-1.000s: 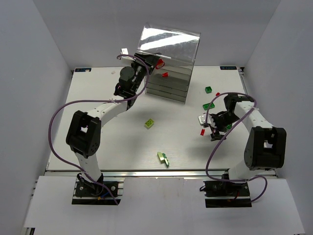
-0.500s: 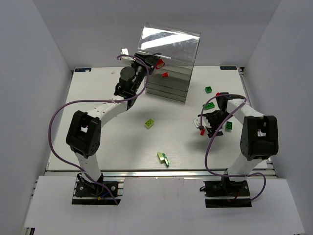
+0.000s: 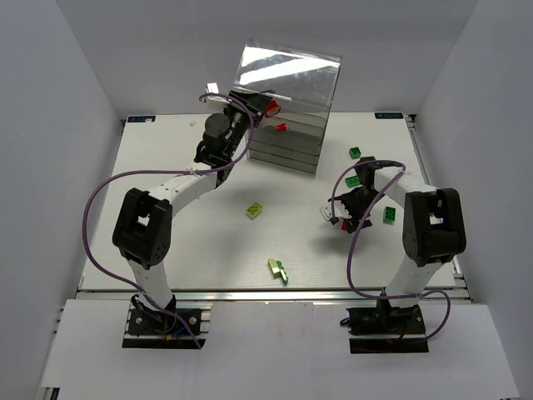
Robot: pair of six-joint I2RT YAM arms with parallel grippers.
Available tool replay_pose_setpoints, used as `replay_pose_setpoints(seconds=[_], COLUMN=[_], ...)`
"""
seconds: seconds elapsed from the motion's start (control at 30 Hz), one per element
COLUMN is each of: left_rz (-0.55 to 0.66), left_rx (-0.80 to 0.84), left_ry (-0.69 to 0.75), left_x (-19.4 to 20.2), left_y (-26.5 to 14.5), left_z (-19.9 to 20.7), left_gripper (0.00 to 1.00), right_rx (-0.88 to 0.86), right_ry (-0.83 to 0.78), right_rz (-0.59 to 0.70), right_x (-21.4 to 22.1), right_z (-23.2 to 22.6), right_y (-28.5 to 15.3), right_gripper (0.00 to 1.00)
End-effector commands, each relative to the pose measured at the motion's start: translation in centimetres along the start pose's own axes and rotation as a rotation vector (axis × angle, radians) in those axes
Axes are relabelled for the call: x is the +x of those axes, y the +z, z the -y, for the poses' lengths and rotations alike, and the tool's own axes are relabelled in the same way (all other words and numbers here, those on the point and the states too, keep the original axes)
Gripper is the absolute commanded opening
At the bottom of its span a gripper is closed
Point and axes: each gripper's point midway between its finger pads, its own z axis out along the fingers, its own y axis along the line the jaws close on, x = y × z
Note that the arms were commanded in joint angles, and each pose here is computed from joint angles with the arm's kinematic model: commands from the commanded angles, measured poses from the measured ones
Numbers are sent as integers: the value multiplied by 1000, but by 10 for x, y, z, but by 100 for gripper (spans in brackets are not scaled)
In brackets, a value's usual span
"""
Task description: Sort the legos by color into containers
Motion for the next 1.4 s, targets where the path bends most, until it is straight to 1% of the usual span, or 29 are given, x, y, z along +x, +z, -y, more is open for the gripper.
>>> replay_pose_setpoints(seconds=[0.0, 0.1, 0.13, 0.2, 0.23, 0.3, 0.33, 0.47, 0.5, 0.57, 0.6, 0.63, 0.67, 0.73, 0.77, 0.8, 0.83, 0.87, 0.9, 0.93, 1.0, 1.03, 1.07, 1.13, 1.3, 1.33, 1.37], left_rz=[34, 33, 32, 33, 32, 31, 31, 31, 31, 31, 31, 31, 31, 31, 34, 33, 35, 34, 37, 37, 39, 39, 47, 48, 48, 46, 48], left_rx=[85, 82, 82, 84, 81, 83, 83, 81, 80, 81, 81, 81, 81, 81, 87, 85, 86, 85, 90, 91, 93, 93, 88, 88, 93, 92, 95], left_ry=[-7, -10, -11, -14, -14, -17, -19, -22, -20, -22, -22, -22, -22, -23, -23, -25, -25, -27, -25, -25, -25, -25, -21, -22, -23, -22, -23], left_x=[-21, -20, -20, -21, -20, -20, -20, -20, -20, -20, -20, -20, -20, -20, -20, -20, -20, -20, -21, -21, -22, -22, -27, -27, -27, -27, -27], left_y=[-7, -7, -7, -7, -7, -7, -7, -8, -8, -7, -8, -8, -7, -7, -7, -7, -7, -7, -7, -7, -7, -7, -6, -6, -4, -4, -4], left_z=[47, 45, 45, 45, 44, 44, 44, 44, 43, 44, 44, 44, 43, 43, 45, 44, 44, 44, 46, 46, 47, 48, 45, 45, 47, 47, 48], left_gripper=[50, 50, 50, 50, 50, 50, 50, 50, 50, 50, 50, 50, 50, 50, 50, 50, 50, 50, 50, 50, 50, 50, 50, 50, 51, 51, 50], right_rx=[-12, -25, -29, -44, -49, -63, -72, -79, -76, -57, -47, -38, -21, 16, 55, 69, 117, 151, 198, 234, 337, 450, 518, 660, 836, 891, 981], right_ry=[-490, -497, -502, -497, -496, -484, -480, -462, -460, -446, -437, -427, -411, -332, -299, -231, -210, -185, -118, -87, -59, 2, 37, 95, 213, 242, 248], right_rz=[-13, -18, -23, -36, -38, -45, -47, -46, -40, -29, -21, -15, 14, 50, 102, 133, 185, 203, 223, 260, 262, 253, 249, 237, 193, 151, 165], right_x=[-6, -6, -6, -2, -2, 1, 1, 2, 1, -3, -6, -8, -14, -24, -38, -47, -61, -69, -78, -88, -103, -110, -115, -124, -129, -120, -123], right_z=[21, 18, 17, 14, 14, 10, 9, 5, 5, 6, 8, 11, 12, 21, 28, 30, 41, 47, 57, 61, 76, 102, 104, 129, 176, 184, 201], right_y=[2, 5, 6, 8, 9, 10, 10, 13, 13, 11, 10, 8, 7, -3, -7, -10, -18, -25, -31, -33, -48, -57, -63, -78, -105, -112, -125], right_gripper=[74, 67, 63, 58, 53, 48, 42, 35, 34, 21, 21, 13, 11, 7, 5, 3, 1, 0, 0, 0, 0, 0, 0, 0, 0, 0, 0])
